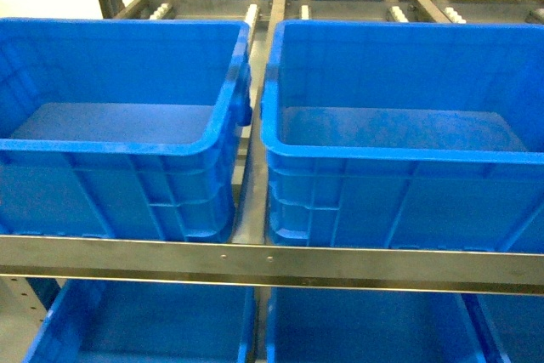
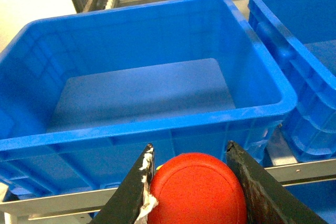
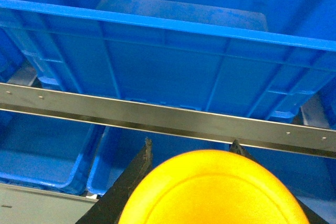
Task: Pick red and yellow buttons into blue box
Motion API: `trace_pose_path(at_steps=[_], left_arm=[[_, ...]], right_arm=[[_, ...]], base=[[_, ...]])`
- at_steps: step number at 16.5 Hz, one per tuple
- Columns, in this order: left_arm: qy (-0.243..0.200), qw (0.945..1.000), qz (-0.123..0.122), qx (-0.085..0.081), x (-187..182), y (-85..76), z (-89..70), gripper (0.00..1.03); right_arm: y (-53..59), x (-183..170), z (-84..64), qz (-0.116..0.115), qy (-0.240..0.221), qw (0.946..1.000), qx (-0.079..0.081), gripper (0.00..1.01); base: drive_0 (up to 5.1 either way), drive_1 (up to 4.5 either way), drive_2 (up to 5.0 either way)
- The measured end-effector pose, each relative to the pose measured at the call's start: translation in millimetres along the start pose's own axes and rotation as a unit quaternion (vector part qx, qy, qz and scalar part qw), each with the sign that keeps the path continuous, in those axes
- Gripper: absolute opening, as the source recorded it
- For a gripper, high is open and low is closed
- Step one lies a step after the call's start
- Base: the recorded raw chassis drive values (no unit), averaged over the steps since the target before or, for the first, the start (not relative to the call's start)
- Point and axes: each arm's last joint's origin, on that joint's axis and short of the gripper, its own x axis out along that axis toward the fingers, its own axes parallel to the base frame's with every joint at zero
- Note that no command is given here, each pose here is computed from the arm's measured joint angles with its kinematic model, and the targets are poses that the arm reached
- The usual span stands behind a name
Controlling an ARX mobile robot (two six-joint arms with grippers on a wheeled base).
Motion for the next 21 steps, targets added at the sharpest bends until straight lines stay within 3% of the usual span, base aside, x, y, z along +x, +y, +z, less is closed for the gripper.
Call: trace_pose_path(at_steps=[3, 9, 15, 21], left_arm=[[0.002, 1.0000, 0.000, 0.000, 0.1, -0.1, -0.5, 0.33], [0.001, 1.0000, -0.001, 0.000, 0.1, -0.3, -0.3, 0.33], [-0.001, 1.0000, 0.000, 0.000, -0.2, 0.0, 0.3, 0.33], [0.001, 1.0000, 0.002, 0.000, 0.2, 0.2, -0.3, 0.33]], right_arm=[[-0.1, 0.0, 0.0, 0.000, 0.000, 1.0000, 0.000, 0.39], [-0.3, 0.0, -0.1, -0.004, 0.000, 1.0000, 0.000, 0.39], [-0.2, 0.0, 0.1, -0.003, -0.001, 1.0000, 0.000, 0.39], [0.0, 0.0, 0.5, 0.000, -0.003, 1.0000, 0.000, 0.39]], base=[[4.9, -1.46, -3.3], [0.0, 0.00, 0.0], [0.1, 3.93, -3.8], [0.8, -0.43, -0.4]])
